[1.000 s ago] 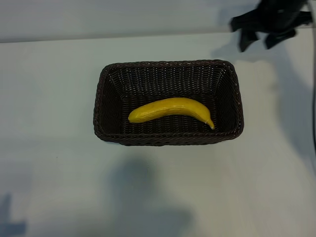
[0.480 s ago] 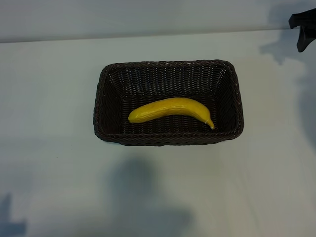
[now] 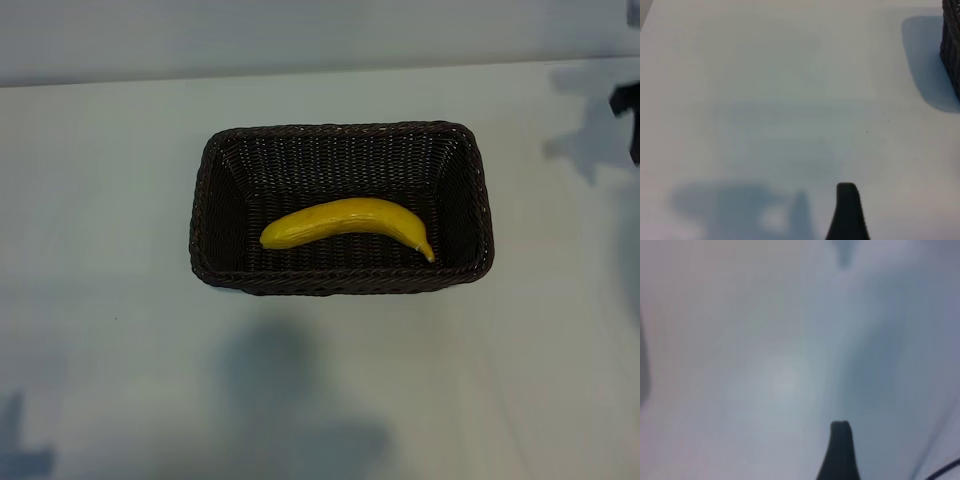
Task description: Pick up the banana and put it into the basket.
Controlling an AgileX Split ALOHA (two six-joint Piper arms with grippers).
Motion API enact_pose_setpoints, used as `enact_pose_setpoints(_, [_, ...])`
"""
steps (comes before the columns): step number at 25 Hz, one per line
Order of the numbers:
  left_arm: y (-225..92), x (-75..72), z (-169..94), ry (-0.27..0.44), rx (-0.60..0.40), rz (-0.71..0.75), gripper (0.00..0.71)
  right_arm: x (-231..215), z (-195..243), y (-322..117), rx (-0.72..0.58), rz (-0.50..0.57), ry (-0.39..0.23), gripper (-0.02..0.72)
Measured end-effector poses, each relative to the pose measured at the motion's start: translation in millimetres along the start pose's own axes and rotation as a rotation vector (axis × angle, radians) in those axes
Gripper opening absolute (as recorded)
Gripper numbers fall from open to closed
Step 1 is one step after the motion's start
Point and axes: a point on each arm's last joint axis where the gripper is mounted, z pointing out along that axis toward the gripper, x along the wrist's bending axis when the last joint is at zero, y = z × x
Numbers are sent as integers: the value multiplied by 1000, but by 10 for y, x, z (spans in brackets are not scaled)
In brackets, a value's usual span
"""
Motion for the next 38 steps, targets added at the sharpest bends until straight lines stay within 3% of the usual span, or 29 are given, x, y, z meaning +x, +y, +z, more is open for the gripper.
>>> enact_pose_setpoints(8, [0,0,0,0,0,1,568,92,-251,-1008,24,-9,0,565])
enact_pose_setpoints(20, [0,0,0,0,0,4,568,195,-300,-2278,-128,32,-13,561])
enact_pose_setpoints(26, [0,0,0,0,0,4,568,229,-331,-2691,-273,57,-19,561])
enact_pose_setpoints(38, [0,0,0,0,0,4,568,230,-382,-3038,-544,58,-63,559])
